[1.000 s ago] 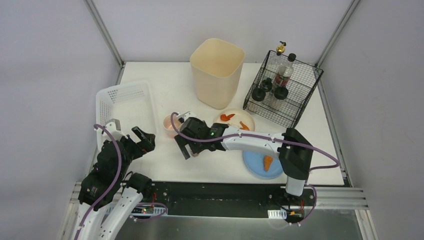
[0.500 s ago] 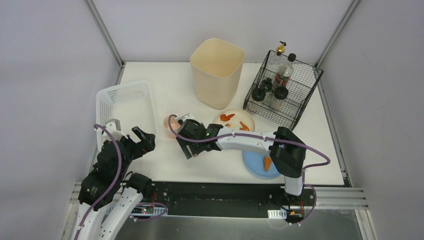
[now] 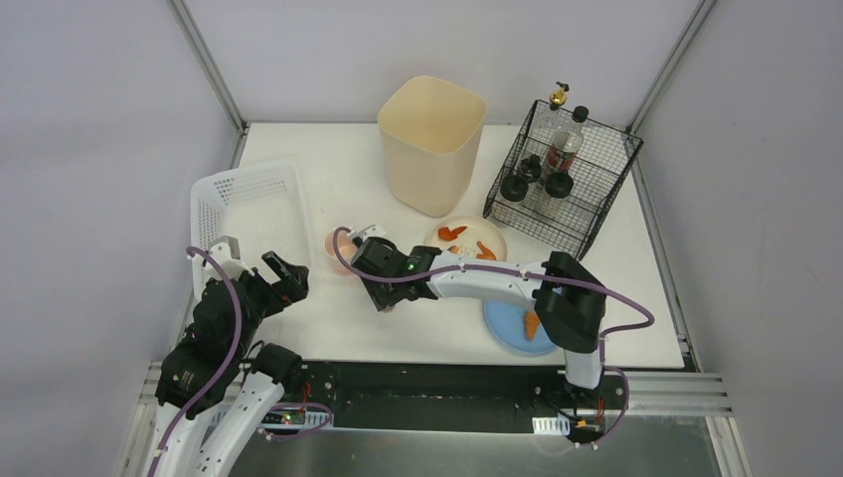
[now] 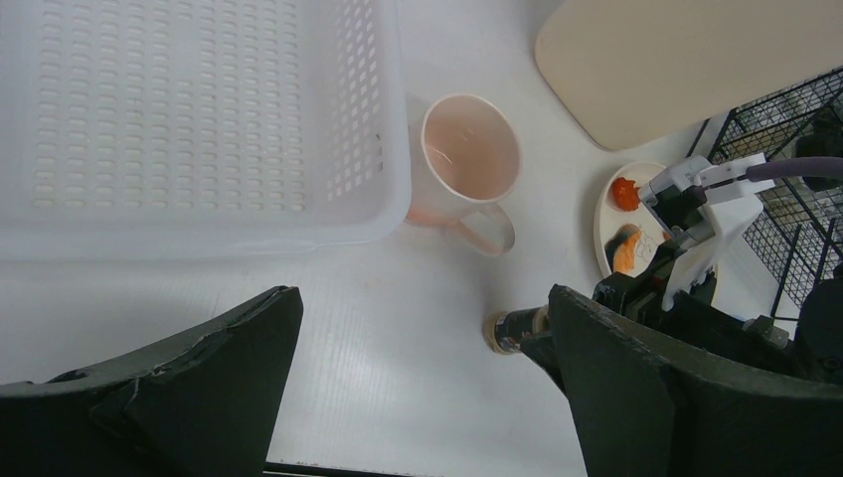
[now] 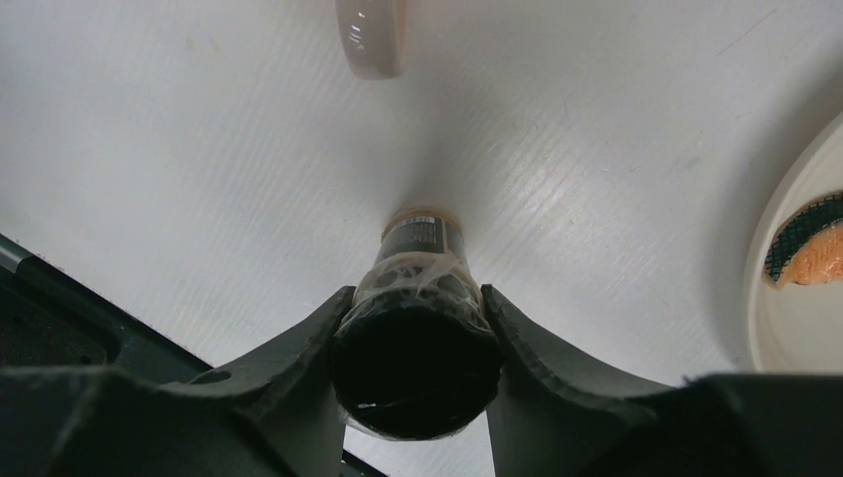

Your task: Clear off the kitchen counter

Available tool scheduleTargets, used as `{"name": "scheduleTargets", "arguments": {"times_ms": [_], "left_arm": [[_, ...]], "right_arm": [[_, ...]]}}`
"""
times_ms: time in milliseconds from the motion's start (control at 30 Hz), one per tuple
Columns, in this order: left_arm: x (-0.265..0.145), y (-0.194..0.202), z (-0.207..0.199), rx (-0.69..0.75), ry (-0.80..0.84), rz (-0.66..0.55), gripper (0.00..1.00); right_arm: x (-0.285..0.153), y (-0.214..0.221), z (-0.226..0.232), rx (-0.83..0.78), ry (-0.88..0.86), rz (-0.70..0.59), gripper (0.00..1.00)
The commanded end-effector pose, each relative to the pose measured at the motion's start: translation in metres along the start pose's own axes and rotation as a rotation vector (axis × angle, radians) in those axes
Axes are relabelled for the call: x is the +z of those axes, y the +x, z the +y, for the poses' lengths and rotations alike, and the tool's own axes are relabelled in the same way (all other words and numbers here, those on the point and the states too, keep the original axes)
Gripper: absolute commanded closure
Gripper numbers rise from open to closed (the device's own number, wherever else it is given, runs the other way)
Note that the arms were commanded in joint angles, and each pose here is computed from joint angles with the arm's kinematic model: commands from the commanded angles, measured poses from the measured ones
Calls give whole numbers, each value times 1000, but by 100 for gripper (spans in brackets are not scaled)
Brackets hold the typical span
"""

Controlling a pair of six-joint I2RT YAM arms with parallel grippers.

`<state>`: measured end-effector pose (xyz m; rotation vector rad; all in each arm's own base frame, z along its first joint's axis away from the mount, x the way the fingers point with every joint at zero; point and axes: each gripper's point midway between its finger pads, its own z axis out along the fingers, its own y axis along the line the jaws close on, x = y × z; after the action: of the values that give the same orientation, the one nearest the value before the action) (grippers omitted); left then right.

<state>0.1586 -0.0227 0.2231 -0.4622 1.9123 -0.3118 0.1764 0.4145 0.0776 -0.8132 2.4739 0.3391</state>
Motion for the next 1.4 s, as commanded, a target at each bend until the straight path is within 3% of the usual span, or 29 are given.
{"name": "scheduleTargets", "arguments": {"times_ms": [0, 267, 500, 900, 1367], "left_arm": [[-1, -2, -3, -25, 8, -1, 0], [-2, -3, -3, -26, 8, -2, 0], [-2, -3, -3, -27, 9, -3, 0], [-1, -2, -4, -26, 10, 4, 0], [0, -1, -5, -22, 9, 12, 0]], "right_arm": [[-16, -16, 0, 13, 22, -61, 64], [-60, -33, -17, 38, 56, -168, 69], [-109, -49, -62, 62, 161, -270, 69], [-181, -58, -199, 329, 340, -415, 69], [-216, -43, -329, 648, 505, -461, 74]]}}
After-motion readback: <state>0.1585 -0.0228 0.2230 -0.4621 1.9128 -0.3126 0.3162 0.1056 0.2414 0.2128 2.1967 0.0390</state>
